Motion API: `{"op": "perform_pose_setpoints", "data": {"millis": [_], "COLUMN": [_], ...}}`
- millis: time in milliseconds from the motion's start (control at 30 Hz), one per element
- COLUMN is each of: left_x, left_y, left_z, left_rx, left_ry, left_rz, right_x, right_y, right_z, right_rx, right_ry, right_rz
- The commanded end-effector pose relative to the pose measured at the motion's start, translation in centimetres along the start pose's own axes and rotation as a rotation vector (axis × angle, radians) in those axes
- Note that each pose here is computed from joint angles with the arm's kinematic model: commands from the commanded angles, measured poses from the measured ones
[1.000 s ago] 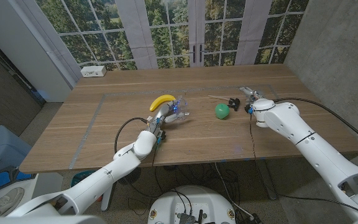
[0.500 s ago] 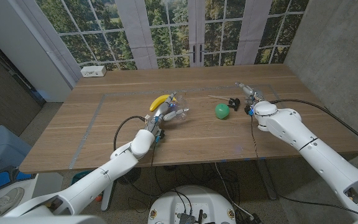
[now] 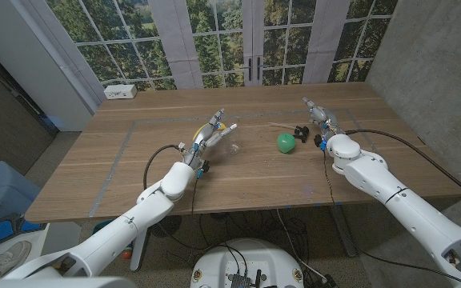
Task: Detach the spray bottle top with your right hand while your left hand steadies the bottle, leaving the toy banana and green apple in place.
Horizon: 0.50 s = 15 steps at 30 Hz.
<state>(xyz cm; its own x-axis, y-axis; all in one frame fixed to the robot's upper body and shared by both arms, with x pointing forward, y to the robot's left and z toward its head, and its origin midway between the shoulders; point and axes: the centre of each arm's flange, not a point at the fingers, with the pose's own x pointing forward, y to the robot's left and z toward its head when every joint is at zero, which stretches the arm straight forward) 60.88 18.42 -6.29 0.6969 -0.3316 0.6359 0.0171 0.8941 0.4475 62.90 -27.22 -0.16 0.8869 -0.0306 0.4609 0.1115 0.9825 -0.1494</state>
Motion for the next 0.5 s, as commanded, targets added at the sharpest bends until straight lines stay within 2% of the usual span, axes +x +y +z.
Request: {"op": "perform_pose_setpoints", "data": {"millis": [33,333,500], "left_x": [-0.2,-1.0,-1.6], "left_y": [1.8,3.4,4.0], "left_z": [0.4,-0.2,-0.7], "left_rx": [-0.158,-0.239,-0.294], "left_ry": [-0.043,-0.070,-0.050], "left_rz": [0.026,0.064,0.091], "right_x": [0.7,0.2,-0.4], "right_y": [0.1,0.3,0.4], "right_z": [-0.4,0.0,0.2], "right_rx": [0.064,0.114,0.127], "right_ry": [-0.187,-0.282,-0.321], "right_rz": [0.071,0.074,0.024]}}
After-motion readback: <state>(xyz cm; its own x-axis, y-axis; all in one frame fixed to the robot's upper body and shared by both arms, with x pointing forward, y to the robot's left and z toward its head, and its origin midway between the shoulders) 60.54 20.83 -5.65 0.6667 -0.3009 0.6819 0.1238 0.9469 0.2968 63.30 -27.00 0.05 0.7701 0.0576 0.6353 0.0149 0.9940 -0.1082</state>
